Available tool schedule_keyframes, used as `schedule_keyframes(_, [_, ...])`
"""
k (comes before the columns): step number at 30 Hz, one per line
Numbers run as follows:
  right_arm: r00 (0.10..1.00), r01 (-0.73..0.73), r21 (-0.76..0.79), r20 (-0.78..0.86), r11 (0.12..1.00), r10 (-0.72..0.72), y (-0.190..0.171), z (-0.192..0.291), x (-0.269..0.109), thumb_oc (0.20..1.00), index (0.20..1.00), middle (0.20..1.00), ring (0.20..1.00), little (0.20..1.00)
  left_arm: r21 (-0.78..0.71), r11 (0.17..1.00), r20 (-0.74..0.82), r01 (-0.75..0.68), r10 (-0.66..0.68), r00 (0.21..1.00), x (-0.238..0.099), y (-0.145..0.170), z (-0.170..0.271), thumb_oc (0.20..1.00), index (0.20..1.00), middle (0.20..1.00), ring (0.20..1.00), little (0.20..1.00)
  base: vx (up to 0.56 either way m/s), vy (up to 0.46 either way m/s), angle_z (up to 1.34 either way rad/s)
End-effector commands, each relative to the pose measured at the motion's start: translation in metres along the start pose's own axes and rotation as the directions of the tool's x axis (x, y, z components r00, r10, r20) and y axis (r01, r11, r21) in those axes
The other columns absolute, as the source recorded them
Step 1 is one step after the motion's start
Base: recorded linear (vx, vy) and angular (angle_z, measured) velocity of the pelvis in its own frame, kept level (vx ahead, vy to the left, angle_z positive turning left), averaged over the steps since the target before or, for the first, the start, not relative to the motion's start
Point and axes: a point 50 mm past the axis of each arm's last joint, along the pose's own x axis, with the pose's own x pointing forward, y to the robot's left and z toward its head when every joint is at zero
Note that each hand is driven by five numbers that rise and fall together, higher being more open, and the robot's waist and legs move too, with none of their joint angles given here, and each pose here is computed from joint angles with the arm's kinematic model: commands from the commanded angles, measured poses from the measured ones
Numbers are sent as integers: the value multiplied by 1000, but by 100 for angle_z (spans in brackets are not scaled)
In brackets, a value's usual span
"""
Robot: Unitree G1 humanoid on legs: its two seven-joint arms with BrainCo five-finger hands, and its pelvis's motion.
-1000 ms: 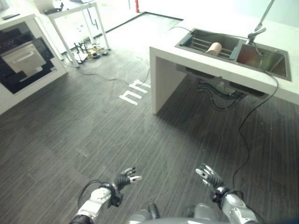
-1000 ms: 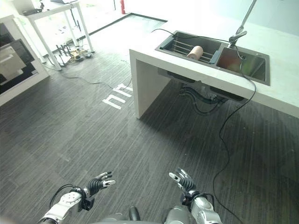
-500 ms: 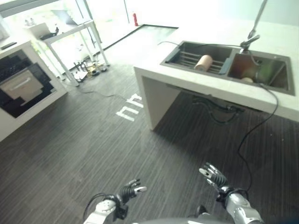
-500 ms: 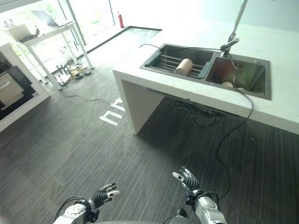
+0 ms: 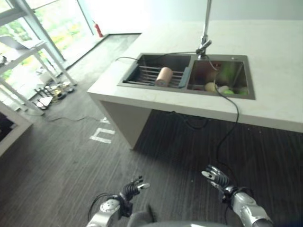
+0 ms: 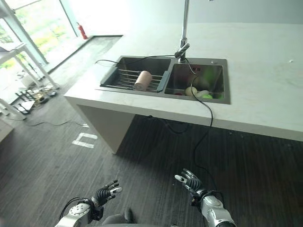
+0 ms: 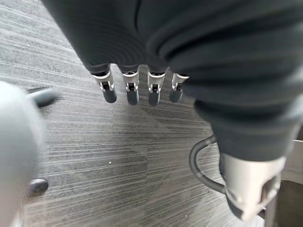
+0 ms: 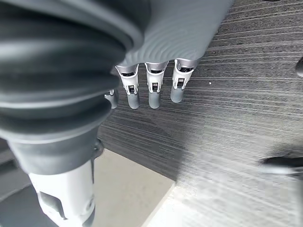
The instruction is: Place the dishes in the dishwasher.
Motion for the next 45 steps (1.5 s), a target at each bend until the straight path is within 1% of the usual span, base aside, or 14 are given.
schedule_keyframes(1, [991, -1, -20, 131, 1000, 3, -2, 25, 0, 1000, 1000, 1000, 1000, 1000, 39, 999, 113, 28, -32, 993, -2, 0, 22, 1000, 1000, 1000, 1000, 1000, 119, 269, -46])
schedule_keyframes(3, [992, 28, 24, 126, 999, -31, -3, 19, 1, 1000, 1000, 1000, 1000, 1000, 109, 993, 103, 45, -56, 993, 1, 1, 29, 1000, 1000, 1000, 1000, 1000, 176, 459, -26])
schedule_keyframes(7, [993, 45, 57, 110, 997, -51, -2, 9, 1, 1000, 1000, 1000, 1000, 1000, 150, 987, 104, 52, -68, 992, 2, 5, 42, 1000, 1000, 1000, 1000, 1000, 182, 432, -40])
schedule_keyframes(14, [988, 76, 114, 123, 991, -90, -5, 4, 0, 1000, 1000, 1000, 1000, 1000, 197, 979, 86, 59, -77, 993, 1, 14, 44, 1000, 1000, 1000, 1000, 1000, 70, 250, 11])
schedule_keyframes(19, [991, 63, 95, 108, 994, -73, -2, 1, 0, 1000, 1000, 1000, 1000, 1000, 168, 986, 93, 18, -34, 995, 0, 19, 41, 1000, 1000, 1000, 1000, 1000, 83, 175, -19])
schedule_keyframes(21, [991, 66, 89, 112, 994, -76, -5, 1, 0, 1000, 1000, 1000, 1000, 1000, 145, 989, 109, 17, -33, 994, 0, 21, 45, 1000, 1000, 1000, 1000, 1000, 140, -62, -54])
schedule_keyframes(25, [991, 79, 94, 103, 992, -89, -6, -1, -1, 1000, 1000, 1000, 1000, 1000, 156, 988, 113, 6, -24, 993, 2, 22, 49, 1000, 1000, 1000, 1000, 1000, 138, -179, -10])
schedule_keyframes(32, [988, 152, 103, -50, 983, -147, -15, -26, -1, 1000, 1000, 1000, 1000, 1000, 136, 991, 66, -19, 10, 998, 4, 18, 32, 1000, 1000, 1000, 1000, 1000, 234, -263, 3])
schedule_keyframes(34, [986, 152, 72, -85, 986, -146, -17, -32, -2, 1000, 1000, 1000, 1000, 1000, 110, 993, 60, -38, 31, 998, 4, 16, 26, 1000, 1000, 1000, 1000, 1000, 181, -216, -15])
schedule_keyframes(36, [977, 172, -2, -123, 985, -171, -26, -36, -6, 1000, 1000, 1000, 1000, 1000, 43, 997, 61, -70, 68, 996, 3, 14, 20, 1000, 1000, 1000, 1000, 1000, 129, -94, -48])
schedule_keyframes(37, [965, 218, -11, -145, 976, -217, -38, -39, -10, 1000, 1000, 1000, 1000, 1000, -5, 996, 47, -87, 87, 995, 3, 14, 15, 1000, 1000, 1000, 1000, 1000, 133, 91, -72])
schedule_keyframes(40, [956, 251, -3, -157, 968, -248, -48, -43, -15, 1000, 1000, 1000, 1000, 1000, -16, 993, 7, -113, 113, 994, 2, 15, 4, 1000, 1000, 1000, 1000, 1000, 74, 128, -82])
schedule_keyframes(43, [947, 290, 33, -155, 956, -282, -52, -50, -20, 1000, 1000, 1000, 1000, 1000, -18, 990, -45, -139, 138, 989, 3, 17, -8, 1000, 1000, 1000, 1000, 1000, 20, 123, -2])
schedule_keyframes(45, [935, 326, 77, -173, 942, -309, -52, -57, -23, 1000, 1000, 1000, 1000, 1000, -37, 986, -121, -163, 157, 980, 3, 17, -22, 1000, 1000, 1000, 1000, 1000, -1, 178, -2])
